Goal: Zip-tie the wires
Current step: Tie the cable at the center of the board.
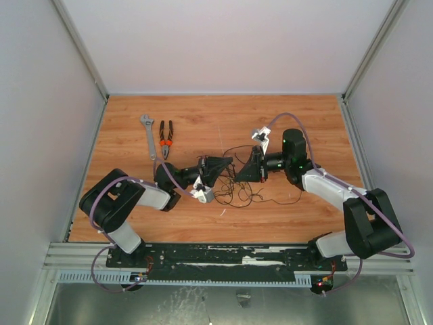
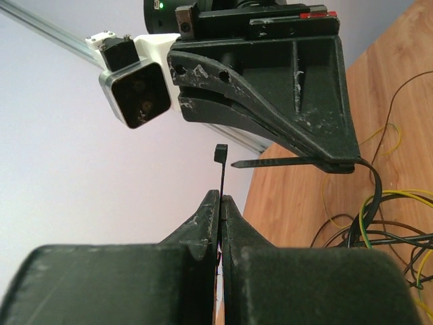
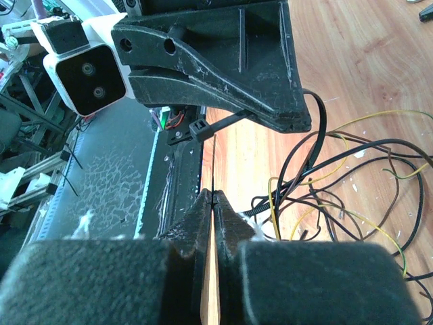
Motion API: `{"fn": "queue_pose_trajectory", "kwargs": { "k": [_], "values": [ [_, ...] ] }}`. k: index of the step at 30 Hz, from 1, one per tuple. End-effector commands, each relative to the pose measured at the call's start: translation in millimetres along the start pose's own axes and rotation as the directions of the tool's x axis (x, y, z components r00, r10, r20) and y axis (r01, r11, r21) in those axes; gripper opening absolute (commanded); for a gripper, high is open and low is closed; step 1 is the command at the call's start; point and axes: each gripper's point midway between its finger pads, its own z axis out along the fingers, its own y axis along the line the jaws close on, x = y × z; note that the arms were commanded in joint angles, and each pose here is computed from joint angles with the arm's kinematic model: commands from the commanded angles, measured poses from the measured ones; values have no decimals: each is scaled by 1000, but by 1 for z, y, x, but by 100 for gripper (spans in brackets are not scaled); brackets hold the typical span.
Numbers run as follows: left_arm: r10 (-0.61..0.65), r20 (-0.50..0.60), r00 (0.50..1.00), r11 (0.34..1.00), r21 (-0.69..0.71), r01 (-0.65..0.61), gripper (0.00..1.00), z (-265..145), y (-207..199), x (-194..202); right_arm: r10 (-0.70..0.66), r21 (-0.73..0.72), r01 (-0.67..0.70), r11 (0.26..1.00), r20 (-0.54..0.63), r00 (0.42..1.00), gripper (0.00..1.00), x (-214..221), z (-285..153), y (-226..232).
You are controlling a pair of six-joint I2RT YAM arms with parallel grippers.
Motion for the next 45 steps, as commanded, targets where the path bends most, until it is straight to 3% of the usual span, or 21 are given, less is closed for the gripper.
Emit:
{"fn": "queue_pose_trajectory", "kwargs": {
  "k": [1, 45],
  "values": [
    [234, 120, 965, 964, -160, -214, 0, 7, 50, -41, -51, -18, 52, 999, 4, 999, 0, -12, -2, 6],
    [224, 112, 968, 965, -164, -205, 0, 6, 50, -38, -143, -17, 143, 990, 5, 990, 0, -14, -3, 4]
  ]
}}
